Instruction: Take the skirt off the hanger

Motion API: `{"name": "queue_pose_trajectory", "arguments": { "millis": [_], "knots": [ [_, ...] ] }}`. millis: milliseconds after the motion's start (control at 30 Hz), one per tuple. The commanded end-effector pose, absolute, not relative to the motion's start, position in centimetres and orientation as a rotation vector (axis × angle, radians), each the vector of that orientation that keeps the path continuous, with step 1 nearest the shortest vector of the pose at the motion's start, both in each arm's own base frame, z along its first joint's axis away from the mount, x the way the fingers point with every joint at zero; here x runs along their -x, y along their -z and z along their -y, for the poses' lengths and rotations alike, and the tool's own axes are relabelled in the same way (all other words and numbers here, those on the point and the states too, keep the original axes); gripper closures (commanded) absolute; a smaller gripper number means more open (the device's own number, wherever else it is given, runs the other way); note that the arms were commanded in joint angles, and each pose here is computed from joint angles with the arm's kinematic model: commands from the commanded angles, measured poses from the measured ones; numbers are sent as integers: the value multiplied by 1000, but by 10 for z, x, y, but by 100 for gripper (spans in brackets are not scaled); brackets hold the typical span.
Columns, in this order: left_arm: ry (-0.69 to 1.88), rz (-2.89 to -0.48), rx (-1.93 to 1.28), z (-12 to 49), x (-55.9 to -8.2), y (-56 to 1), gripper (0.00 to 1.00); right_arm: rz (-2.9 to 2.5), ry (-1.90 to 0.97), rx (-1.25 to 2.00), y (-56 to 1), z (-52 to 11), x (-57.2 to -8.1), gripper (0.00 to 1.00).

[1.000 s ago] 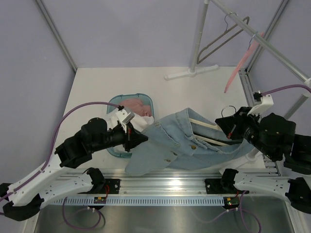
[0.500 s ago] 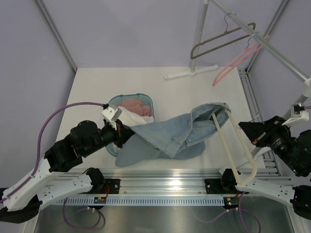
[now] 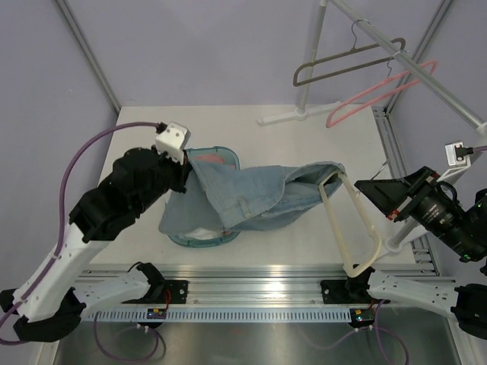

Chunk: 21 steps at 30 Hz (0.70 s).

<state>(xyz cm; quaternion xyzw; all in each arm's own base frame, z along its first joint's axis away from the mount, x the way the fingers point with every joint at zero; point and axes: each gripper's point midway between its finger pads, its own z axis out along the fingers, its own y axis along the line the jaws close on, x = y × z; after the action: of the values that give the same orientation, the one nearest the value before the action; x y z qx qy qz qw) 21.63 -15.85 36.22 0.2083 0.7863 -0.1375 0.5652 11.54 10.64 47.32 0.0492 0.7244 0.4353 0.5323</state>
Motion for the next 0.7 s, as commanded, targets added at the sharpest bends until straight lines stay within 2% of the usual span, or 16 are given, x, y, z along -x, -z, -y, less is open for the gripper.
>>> {"name": "queue_pose_trajectory", "arguments": {
  "millis": [0,100,300,667],
  "knots": [
    [174,-1792,-433,126,-255,-408,100,-1716,-1306,32,-506,-142,-84,100],
    [81,-1741,-274,82,-277,-453,100,-1699,-1430,99,-514,-148,-64,100],
    [91,-1634,-164,55,-291,-523,100,-1686,-1544,197,-518,-147,-39,100],
    [245,-1417,-240,81,-290,-592,100,-1842,-1265,83,-459,-128,-68,100]
  ]
}}
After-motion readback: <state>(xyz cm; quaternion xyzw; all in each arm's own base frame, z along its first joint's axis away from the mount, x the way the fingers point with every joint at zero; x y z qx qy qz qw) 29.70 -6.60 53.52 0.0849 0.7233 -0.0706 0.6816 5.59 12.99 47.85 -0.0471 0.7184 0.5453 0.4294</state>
